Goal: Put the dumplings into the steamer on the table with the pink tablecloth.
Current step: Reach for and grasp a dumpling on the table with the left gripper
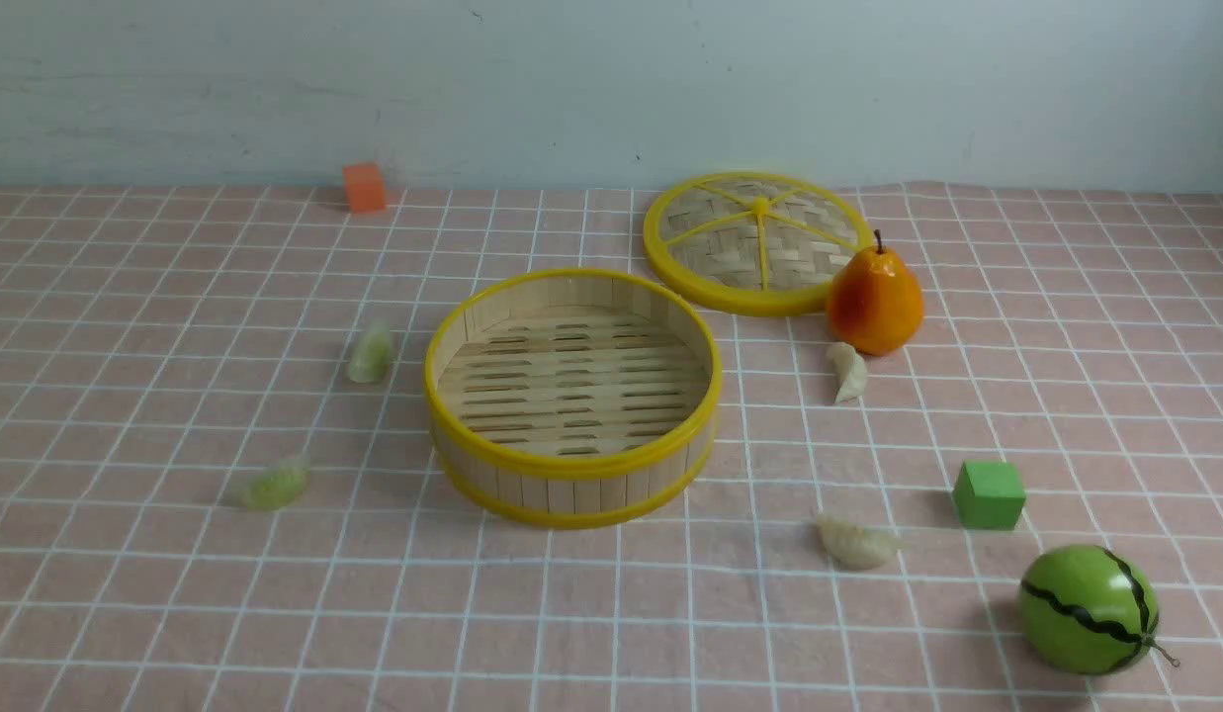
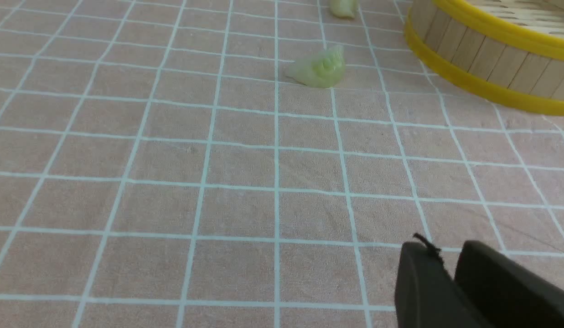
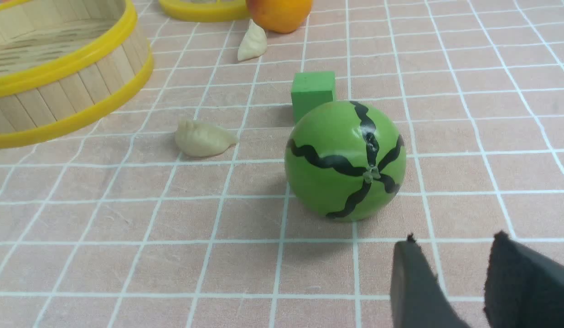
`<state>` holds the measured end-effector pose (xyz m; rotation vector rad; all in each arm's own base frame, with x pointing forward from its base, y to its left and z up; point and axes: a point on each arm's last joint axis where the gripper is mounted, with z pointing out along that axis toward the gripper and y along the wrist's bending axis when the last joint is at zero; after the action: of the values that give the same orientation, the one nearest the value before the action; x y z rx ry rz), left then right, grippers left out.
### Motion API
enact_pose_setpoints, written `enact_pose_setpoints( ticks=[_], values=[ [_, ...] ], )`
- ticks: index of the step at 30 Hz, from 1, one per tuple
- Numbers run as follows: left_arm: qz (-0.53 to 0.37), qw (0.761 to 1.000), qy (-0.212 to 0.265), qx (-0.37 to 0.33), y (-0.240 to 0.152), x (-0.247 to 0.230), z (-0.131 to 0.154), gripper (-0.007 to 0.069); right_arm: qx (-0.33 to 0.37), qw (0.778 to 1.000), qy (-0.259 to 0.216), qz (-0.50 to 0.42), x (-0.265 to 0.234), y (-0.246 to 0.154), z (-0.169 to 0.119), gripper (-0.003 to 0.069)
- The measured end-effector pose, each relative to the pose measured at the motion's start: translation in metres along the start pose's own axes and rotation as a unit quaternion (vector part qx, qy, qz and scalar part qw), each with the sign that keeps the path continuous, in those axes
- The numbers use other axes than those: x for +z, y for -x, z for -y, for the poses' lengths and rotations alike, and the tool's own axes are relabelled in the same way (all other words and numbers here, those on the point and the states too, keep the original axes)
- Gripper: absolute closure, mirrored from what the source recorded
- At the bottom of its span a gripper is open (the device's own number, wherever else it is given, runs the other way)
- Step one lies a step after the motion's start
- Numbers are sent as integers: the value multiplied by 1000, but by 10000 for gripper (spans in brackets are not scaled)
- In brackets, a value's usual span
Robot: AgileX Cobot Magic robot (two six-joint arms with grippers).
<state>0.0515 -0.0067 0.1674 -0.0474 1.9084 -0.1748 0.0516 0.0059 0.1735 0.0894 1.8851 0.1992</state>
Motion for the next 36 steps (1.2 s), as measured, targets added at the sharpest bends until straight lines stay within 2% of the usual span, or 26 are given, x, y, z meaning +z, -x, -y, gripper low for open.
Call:
enact_pose_setpoints(
  ticks=[31, 36],
  values=[
    [2, 1000, 3, 10, 0, 0, -1, 479, 0, 1000, 0, 0, 0, 0, 0, 420],
    [23, 1000, 5, 18, 4, 0, -1, 473, -7, 1000, -3, 1, 0, 0, 1, 420]
  ],
)
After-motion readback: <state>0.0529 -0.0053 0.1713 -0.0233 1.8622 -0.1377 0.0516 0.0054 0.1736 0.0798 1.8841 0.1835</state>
